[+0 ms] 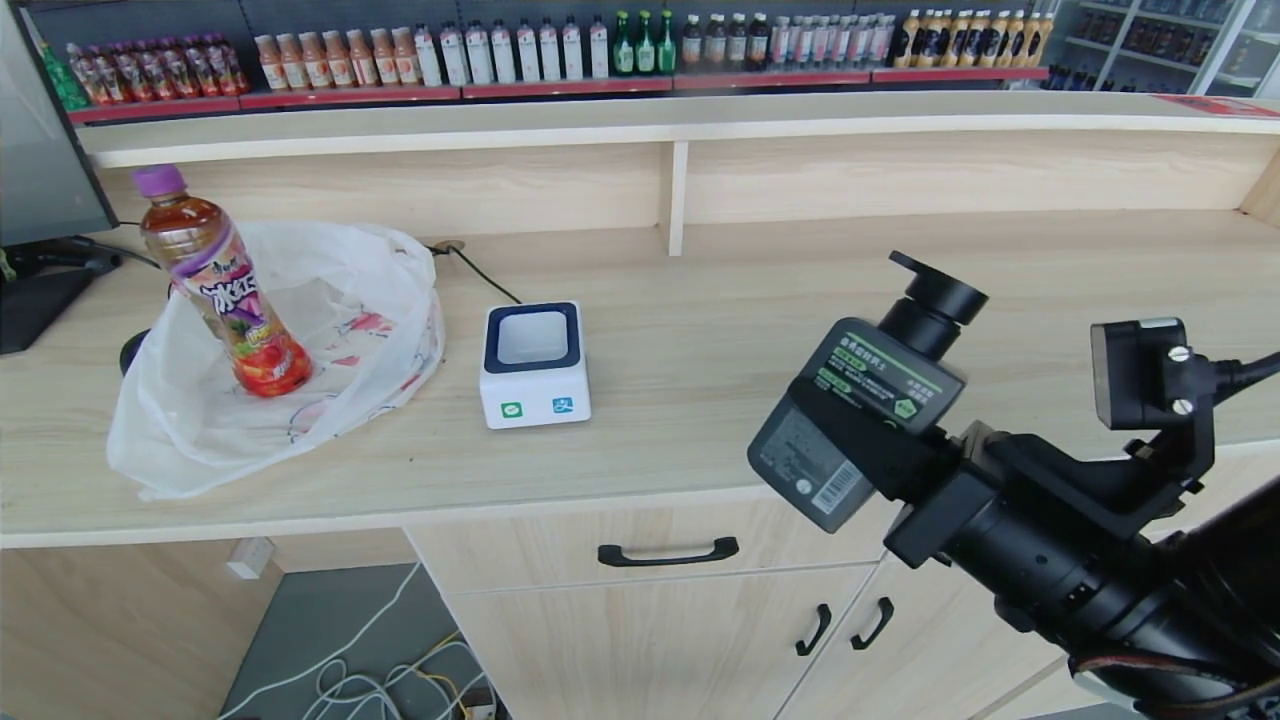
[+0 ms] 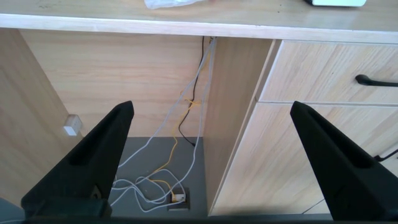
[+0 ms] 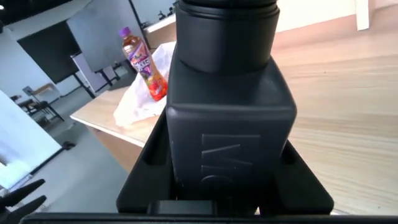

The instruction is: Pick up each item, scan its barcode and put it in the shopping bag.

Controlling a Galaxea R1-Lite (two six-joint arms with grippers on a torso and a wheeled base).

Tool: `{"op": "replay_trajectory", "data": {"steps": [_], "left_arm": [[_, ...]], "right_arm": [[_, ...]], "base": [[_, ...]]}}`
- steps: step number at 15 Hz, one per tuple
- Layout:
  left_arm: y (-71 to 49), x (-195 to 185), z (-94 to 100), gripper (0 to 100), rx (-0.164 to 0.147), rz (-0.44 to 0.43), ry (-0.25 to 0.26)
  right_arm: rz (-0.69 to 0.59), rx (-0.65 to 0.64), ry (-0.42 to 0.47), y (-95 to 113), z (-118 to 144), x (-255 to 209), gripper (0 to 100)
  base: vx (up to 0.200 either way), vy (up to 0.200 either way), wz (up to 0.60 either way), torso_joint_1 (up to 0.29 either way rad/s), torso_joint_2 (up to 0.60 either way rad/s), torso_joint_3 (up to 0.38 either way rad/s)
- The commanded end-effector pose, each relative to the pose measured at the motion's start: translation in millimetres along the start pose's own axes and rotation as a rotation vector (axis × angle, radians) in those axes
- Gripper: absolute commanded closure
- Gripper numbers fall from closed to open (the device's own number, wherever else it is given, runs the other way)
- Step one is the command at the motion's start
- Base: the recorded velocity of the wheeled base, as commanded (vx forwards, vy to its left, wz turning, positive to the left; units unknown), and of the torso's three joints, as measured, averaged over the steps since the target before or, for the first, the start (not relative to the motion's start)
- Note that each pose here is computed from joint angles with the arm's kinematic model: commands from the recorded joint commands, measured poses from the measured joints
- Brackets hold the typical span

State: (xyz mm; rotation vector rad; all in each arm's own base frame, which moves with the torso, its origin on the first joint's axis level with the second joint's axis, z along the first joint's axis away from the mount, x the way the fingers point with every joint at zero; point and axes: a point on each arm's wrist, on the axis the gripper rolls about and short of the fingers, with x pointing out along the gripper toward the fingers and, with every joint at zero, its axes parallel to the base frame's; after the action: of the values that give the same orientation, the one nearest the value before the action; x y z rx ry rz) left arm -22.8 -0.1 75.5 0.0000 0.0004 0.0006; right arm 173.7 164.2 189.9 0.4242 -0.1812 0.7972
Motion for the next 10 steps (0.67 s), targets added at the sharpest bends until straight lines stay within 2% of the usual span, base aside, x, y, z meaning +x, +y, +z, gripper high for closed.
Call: {"op": "replay_trajectory", "data": {"steps": [1,3,6,7,10], "left_arm": [[0.0,0,0.0,0,0.0,0.001,0.0],[0.0,0,0.0,0,0.0,0.001,0.0],[0.0,0,0.0,0,0.003,0.001,0.0],[0.0,0,0.0,0,0.003,0.001,0.0],[0.0,0,0.0,0,0.002,0.001,0.0]], "right_arm": [[-0.02,-0.063,0.001,-6,-1,3,100],[-0.028,-0.205,0.012,-7,-4,2,100],[-0.173,-0.285,0.02,-28,-4,-4,100],[-0.183,-0.312,0.019,-30,-2,-4,100],[-0.248,-0.528,-0.015,-43,13,-3,100]], "base": [[0.0,0.0,0.0,0.0,0.0,0.0],[0.0,0.0,0.0,0.0,0.0,0.0],[0.0,0.0,0.0,0.0,0.0,0.0],[0.0,0.0,0.0,0.0,0.0,0.0],[0.0,0.0,0.0,0.0,0.0,0.0]]}}
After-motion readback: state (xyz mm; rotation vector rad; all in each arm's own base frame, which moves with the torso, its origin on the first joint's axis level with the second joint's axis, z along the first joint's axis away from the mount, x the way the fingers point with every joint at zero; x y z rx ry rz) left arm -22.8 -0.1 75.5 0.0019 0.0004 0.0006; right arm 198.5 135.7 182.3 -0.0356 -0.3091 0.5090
